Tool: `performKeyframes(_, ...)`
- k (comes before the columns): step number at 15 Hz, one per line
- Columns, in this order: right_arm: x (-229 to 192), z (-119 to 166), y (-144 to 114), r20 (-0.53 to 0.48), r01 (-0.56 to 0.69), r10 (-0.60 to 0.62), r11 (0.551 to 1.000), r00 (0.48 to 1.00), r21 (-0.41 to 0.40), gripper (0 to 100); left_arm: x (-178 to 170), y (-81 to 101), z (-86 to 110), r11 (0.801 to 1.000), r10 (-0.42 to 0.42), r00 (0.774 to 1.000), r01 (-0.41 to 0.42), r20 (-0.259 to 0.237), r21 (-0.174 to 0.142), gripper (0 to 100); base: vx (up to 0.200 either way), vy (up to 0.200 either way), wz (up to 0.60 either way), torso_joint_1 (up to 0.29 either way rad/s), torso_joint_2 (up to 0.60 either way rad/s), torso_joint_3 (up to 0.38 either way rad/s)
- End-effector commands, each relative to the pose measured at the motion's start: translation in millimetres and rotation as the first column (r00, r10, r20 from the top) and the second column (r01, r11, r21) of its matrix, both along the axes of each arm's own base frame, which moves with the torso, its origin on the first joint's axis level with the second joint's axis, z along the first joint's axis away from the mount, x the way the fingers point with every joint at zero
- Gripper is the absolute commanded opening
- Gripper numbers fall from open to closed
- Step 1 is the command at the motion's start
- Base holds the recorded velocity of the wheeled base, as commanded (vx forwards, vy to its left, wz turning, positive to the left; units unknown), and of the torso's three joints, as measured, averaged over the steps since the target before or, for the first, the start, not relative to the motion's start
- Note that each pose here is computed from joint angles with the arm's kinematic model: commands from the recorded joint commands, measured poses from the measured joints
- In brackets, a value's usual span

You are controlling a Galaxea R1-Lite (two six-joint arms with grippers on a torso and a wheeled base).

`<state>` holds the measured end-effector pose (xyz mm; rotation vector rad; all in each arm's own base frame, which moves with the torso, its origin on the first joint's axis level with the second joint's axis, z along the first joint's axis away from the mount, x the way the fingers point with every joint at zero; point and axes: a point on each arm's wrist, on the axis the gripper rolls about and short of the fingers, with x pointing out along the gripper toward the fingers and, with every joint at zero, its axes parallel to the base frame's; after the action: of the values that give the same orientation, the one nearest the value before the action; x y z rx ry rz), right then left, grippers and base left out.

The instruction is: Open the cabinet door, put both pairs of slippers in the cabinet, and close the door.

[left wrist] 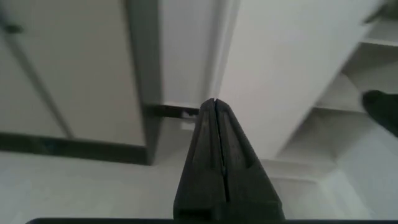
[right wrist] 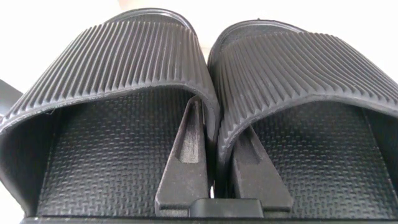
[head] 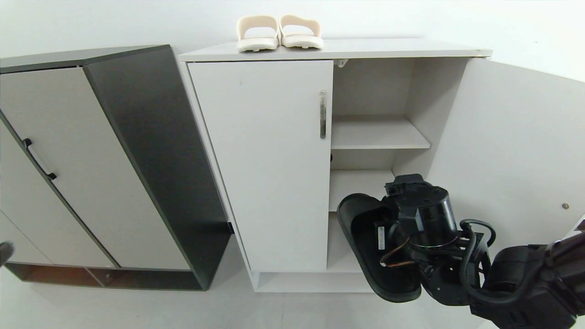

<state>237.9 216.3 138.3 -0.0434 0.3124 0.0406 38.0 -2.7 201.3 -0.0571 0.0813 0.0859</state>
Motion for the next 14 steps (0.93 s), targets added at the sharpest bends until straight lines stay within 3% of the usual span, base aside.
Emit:
performKeyframes(1,2.5,-7.6,2.8,-0.016,0.001,-0.002,1.000,1.000,-0.014,0,-55.3,12.2,-81.9,0.964,0.265,0.964,-0.265,0.031,0.005,0,0.000,0.000,0.00,0.000,0.00,0.000)
performKeyframes(2,2.3,-9.6,2.6,-0.020,0.002,-0.002,1.000,1.000,-0.017,0,-59.2,11.7,-102.2,0.971,0.239,0.971,-0.239,0.028,0.011,0,0.000,0.000,0.00,0.000,0.00,0.000)
performKeyframes(3,2.2,-9.8,2.5,-0.020,0.003,-0.003,1.000,1.000,-0.014,0,-59.9,11.4,-107.8,0.974,0.225,0.974,-0.226,0.031,0.016,0,0.000,0.000,0.00,0.000,0.00,0.000)
performKeyframes(4,2.2,-8.7,2.4,-0.010,0.003,-0.003,1.000,1.000,-0.005,0,-58.1,8.0,-120.8,0.994,0.105,0.993,-0.106,0.058,0.024,0,0.000,0.000,0.00,0.000,0.00,0.000)
performKeyframes(5,2.0,-7.4,2.2,-0.006,0.003,-0.003,1.000,1.000,0.000,0,-58.1,5.9,-120.6,0.999,0.025,0.996,-0.027,0.090,0.019,0,0.000,0.000,0.00,0.000,0.00,0.000)
performKeyframes(6,-0.2,-5.9,2.1,-0.002,0.000,0.000,1.000,1.000,0.002,0,-60.8,2.4,-122.9,0.994,-0.110,0.988,0.107,0.108,0.039,0,0.000,0.000,0.00,0.000,0.00,0.000)
performKeyframes(7,-3.7,-3.4,2.1,0.002,-0.010,0.010,1.000,1.000,0.004,0,-60.8,2.1,-125.8,0.990,-0.122,0.989,0.117,0.077,0.074,0,0.000,0.000,0.00,0.000,0.00,0.000)
performKeyframes(14,-2.0,-0.6,5.2,0.012,-0.013,0.013,1.000,1.000,0.017,0,-60.8,2.0,-125.9,0.989,-0.127,0.989,0.121,0.075,0.080,0,0.000,0.000,0.00,0.000,0.00,0.000)
